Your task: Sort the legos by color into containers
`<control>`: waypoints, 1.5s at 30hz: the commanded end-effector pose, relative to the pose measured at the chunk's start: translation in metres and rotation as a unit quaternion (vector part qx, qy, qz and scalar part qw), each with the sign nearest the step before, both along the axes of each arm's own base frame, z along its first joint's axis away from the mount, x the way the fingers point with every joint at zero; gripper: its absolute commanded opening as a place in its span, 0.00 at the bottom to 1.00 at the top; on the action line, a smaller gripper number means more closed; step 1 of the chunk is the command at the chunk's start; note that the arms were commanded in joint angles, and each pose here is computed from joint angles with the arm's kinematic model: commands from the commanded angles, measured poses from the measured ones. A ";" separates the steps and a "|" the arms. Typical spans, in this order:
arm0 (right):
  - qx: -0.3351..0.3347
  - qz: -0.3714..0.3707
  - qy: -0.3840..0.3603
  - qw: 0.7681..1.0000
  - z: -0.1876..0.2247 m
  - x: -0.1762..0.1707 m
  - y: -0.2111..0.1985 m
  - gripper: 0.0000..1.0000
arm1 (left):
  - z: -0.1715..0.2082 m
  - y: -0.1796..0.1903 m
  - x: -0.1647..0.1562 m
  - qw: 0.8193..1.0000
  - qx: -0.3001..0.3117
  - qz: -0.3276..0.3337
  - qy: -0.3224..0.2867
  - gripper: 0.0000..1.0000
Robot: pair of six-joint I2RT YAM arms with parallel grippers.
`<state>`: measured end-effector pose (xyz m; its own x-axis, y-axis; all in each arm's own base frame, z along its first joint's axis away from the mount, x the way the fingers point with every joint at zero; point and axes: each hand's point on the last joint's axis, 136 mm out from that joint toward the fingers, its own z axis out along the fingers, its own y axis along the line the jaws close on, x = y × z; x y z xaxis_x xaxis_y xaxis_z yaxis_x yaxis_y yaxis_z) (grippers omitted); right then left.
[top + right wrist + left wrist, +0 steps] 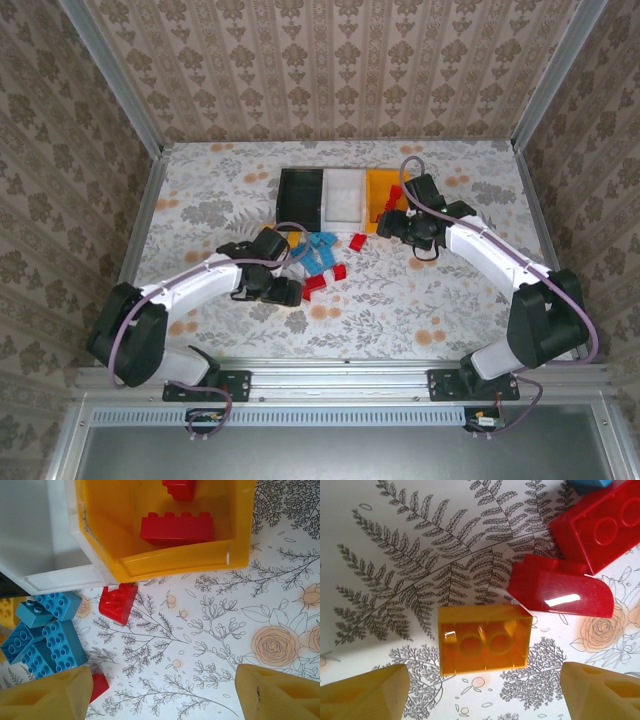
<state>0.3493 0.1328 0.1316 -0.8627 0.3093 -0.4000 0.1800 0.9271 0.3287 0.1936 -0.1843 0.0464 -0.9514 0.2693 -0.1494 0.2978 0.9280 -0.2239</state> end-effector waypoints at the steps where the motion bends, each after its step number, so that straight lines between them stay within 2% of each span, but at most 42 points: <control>1: 0.019 0.001 -0.013 1.000 0.008 -0.001 0.006 0.77 | 0.002 -0.005 0.003 1.000 0.004 -0.029 -0.004 0.80; 9: 0.021 0.000 -0.011 1.000 0.007 -0.001 0.008 0.77 | -0.014 -0.010 0.006 0.999 0.009 -0.039 0.009 0.79; 14: 0.021 0.001 -0.005 1.000 0.003 -0.002 0.011 0.77 | -0.022 -0.011 0.006 0.999 0.015 -0.042 0.016 0.75; 19: 0.025 0.009 -0.003 1.000 0.003 -0.003 0.019 0.76 | -0.025 -0.012 0.006 0.999 0.019 -0.045 0.018 0.61; 26: 0.036 0.051 0.008 0.998 0.000 -0.010 0.047 0.78 | -0.024 -0.009 0.001 0.999 0.021 -0.045 0.022 0.48; 29: 0.042 0.086 0.015 0.995 0.000 -0.016 0.066 0.78 | -0.016 -0.005 -0.001 0.999 0.016 -0.040 0.012 0.47; 33: 0.011 0.134 0.046 0.990 -0.008 -0.033 0.085 0.79 | 0.005 0.003 0.000 1.000 0.006 -0.024 -0.018 0.46; 38: -0.040 0.197 0.067 0.977 -0.019 -0.048 0.110 0.82 | 0.037 0.010 0.009 0.998 -0.046 0.015 -0.049 0.45; 45: -0.086 0.254 0.099 0.958 -0.039 -0.055 0.137 0.81 | 0.081 0.029 0.032 0.986 -0.119 0.082 -0.082 0.46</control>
